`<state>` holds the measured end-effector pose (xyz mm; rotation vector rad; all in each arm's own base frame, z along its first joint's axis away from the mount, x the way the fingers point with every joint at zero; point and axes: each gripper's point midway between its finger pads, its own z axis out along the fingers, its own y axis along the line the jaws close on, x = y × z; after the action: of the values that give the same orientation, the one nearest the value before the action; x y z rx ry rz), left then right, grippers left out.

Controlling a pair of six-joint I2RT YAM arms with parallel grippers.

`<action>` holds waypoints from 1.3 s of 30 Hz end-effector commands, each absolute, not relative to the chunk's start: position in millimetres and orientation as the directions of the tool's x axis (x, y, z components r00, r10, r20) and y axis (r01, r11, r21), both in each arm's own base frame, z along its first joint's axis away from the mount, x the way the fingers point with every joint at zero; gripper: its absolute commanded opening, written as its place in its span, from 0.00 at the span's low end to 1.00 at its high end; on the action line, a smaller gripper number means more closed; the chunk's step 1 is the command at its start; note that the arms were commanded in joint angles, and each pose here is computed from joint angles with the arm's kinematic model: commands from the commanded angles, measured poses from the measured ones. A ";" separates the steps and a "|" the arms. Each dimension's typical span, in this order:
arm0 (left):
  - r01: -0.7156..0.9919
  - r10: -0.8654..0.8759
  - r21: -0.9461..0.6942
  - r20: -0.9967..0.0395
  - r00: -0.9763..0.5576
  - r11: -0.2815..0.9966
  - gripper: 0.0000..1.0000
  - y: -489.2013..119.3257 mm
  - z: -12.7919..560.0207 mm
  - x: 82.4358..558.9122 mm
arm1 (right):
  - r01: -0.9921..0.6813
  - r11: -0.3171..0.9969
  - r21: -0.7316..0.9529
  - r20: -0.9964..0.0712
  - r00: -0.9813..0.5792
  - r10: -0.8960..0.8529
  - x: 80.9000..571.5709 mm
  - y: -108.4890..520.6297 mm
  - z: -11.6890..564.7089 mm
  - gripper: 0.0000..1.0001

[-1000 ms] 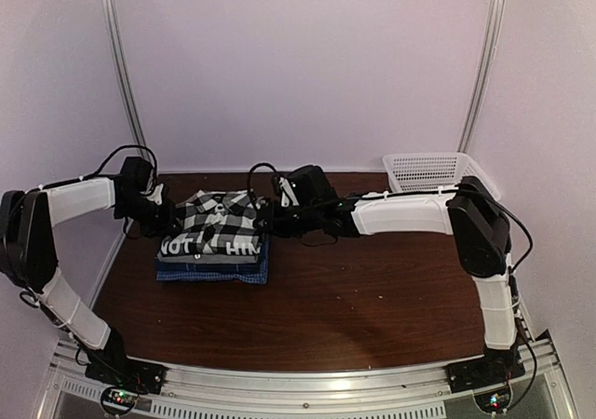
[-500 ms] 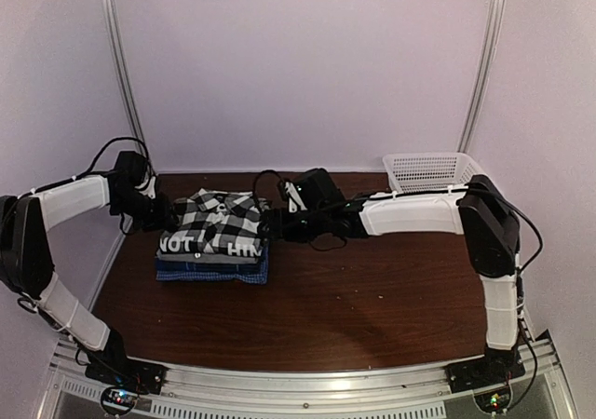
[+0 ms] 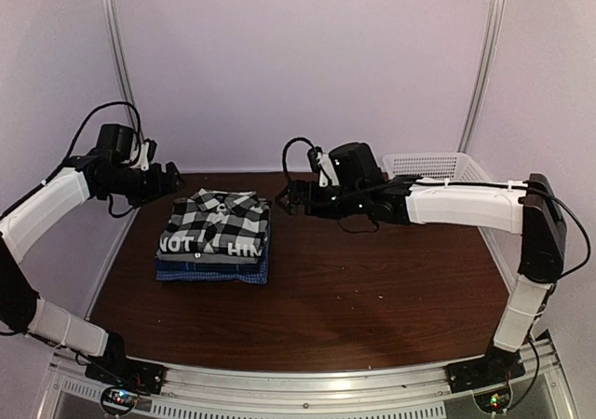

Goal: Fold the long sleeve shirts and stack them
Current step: Move the square-folded shirt to the center of the board.

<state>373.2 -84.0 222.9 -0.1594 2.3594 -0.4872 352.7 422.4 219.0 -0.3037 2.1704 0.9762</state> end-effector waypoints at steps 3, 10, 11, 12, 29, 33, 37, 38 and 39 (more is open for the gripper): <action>0.159 -0.200 -0.438 -0.666 -0.719 0.885 0.98 -155.5 265.1 362.4 | -0.439 0.736 0.514 -0.737 -0.666 0.117 358.3 383.7 232.5 1.00; 0.277 -0.126 -0.466 -0.666 -0.736 0.840 0.98 -241.6 269.4 348.7 | -0.380 0.781 0.496 -0.763 -0.621 0.182 355.9 338.2 245.7 1.00; 0.288 -0.115 -0.469 -0.660 -0.742 0.835 0.98 -253.7 266.6 346.9 | -0.369 0.789 0.492 -0.766 -0.614 0.191 355.6 330.8 246.6 1.00; 0.304 -0.100 -0.470 -0.658 -0.746 0.829 0.98 -266.7 264.6 344.4 | -0.359 0.795 0.489 -0.770 -0.607 0.199 354.9 323.5 248.3 1.00; 0.402 0.140 -0.443 -0.513 -0.847 0.801 0.98 -435.4 146.0 333.3 | -0.225 0.858 0.462 -0.799 -0.526 0.292 336.2 240.1 265.4 1.00; 0.375 0.153 -0.412 -0.480 -0.864 0.830 0.98 -436.7 115.4 340.4 | -0.215 0.865 0.454 -0.799 -0.527 0.289 333.2 233.6 263.4 1.00; 0.333 0.148 -0.385 -0.436 -0.888 0.861 0.98 -426.5 83.1 347.0 | -0.206 0.867 0.453 -0.795 -0.535 0.288 331.3 230.4 258.4 1.00; 0.324 0.145 -0.381 -0.428 -0.892 0.866 0.98 -423.7 77.4 347.8 | -0.206 0.867 0.453 -0.794 -0.536 0.288 331.0 230.1 257.2 1.00; 0.318 0.144 -0.378 -0.422 -0.895 0.870 0.98 -421.0 72.2 348.7 | -0.208 0.867 0.453 -0.793 -0.539 0.285 330.3 230.6 255.7 1.00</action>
<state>333.5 -428.1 81.5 0.4050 2.6552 -0.6514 333.4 240.3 261.7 0.0324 2.0349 0.6549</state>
